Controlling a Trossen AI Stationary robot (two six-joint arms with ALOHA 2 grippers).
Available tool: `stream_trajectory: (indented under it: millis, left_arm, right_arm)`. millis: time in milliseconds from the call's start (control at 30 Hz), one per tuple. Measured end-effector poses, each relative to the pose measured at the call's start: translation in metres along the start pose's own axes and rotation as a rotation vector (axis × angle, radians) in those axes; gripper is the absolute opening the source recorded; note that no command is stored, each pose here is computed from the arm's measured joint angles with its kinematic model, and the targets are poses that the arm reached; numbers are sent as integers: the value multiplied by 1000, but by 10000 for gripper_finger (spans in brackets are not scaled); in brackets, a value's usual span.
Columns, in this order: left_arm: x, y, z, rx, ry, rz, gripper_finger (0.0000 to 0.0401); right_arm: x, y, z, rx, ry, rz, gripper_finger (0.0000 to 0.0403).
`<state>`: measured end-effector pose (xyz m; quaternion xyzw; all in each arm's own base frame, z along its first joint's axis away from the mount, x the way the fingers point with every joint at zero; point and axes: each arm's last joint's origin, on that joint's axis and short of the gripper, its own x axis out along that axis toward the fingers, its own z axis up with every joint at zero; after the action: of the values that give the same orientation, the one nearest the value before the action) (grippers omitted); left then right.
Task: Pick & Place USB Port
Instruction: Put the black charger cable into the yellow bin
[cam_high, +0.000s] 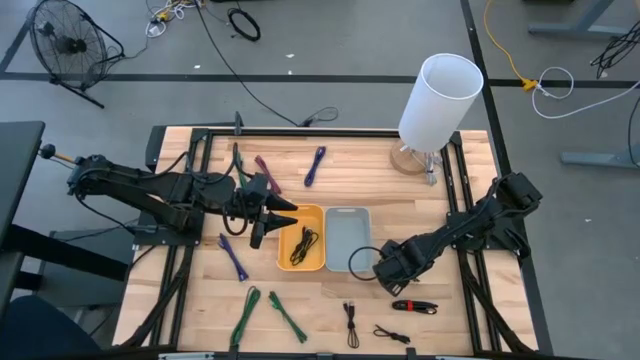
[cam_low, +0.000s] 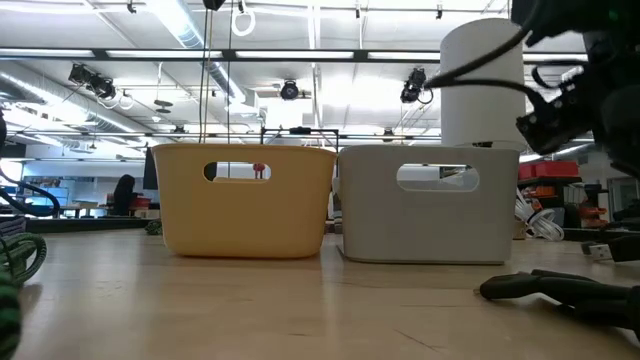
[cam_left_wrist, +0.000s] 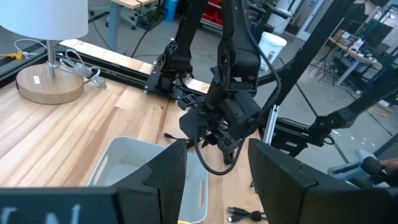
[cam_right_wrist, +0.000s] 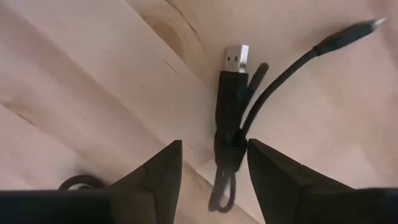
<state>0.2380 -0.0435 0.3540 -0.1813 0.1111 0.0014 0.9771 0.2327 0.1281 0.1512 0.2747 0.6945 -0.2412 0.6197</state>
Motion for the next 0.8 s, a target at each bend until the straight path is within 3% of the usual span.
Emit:
stream_trajectory:
  millis: [233, 433, 633, 800]
  left_arm:
    - [0, 0, 0, 0, 0, 0, 177]
    - [0, 0, 0, 0, 0, 0, 177]
    - [0, 0, 0, 1, 1, 0, 177]
    - [0, 0, 0, 0, 1, 0, 177]
  right_arm:
    - [20, -15, -4, 42, 62, -6, 161]
    - [22, -17, -6, 6, 100, -6, 23]
    - [14, -16, -8, -31, 151, -18, 8]
    - [-31, -17, -11, -33, 88, -21, 6]
